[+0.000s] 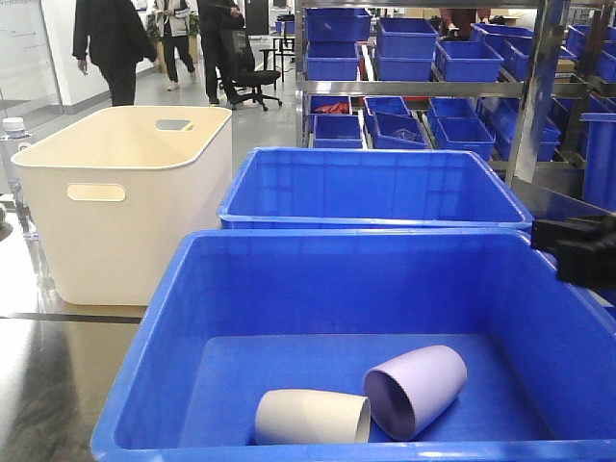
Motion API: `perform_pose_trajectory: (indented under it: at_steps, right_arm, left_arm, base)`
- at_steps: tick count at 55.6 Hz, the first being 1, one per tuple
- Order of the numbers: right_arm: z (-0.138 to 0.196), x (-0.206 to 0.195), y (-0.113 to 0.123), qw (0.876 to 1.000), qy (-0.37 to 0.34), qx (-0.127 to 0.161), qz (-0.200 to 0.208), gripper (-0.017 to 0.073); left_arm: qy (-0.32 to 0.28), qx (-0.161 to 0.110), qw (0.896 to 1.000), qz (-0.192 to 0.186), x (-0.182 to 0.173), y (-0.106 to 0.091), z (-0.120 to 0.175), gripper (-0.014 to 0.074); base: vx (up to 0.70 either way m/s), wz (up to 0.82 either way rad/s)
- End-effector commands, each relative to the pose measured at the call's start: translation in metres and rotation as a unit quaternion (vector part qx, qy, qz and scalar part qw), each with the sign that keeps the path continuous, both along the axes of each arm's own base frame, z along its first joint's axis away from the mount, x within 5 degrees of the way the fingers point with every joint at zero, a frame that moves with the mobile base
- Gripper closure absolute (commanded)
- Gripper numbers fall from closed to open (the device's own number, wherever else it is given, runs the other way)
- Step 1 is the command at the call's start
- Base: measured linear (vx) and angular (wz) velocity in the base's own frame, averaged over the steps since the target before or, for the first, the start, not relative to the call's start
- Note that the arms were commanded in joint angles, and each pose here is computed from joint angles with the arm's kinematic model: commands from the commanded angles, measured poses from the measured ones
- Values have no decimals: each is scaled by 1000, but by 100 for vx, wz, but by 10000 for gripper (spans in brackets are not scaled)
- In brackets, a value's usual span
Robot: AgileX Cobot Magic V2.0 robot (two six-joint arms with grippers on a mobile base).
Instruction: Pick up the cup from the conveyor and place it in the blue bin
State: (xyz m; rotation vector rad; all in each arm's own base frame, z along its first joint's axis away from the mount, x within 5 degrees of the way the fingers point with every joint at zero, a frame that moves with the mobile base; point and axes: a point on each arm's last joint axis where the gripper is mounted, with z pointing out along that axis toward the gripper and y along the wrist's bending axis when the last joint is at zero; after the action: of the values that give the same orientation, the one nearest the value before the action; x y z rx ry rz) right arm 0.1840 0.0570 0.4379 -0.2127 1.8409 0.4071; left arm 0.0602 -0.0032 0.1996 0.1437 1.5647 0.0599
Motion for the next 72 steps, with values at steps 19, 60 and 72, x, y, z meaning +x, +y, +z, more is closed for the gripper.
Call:
perform_pose_trajectory:
  at_steps: [19,60,72]
  right_arm:
    - [-35,-136,-32,987,-148,67,-15,318]
    - [-183,-147,-50,983,-84,19,-159,573]
    - [-206,-139,-55,978,-103,-27,-180,571]
  left_arm:
    - [-30,-11,999,0,1,0,3,601]
    - [-30,-11,999,0,1,0,3,601]
    - [-30,-11,999,0,1,0,3,601]
  base:
    - [0,0]
    - [0,0]
    - [0,0]
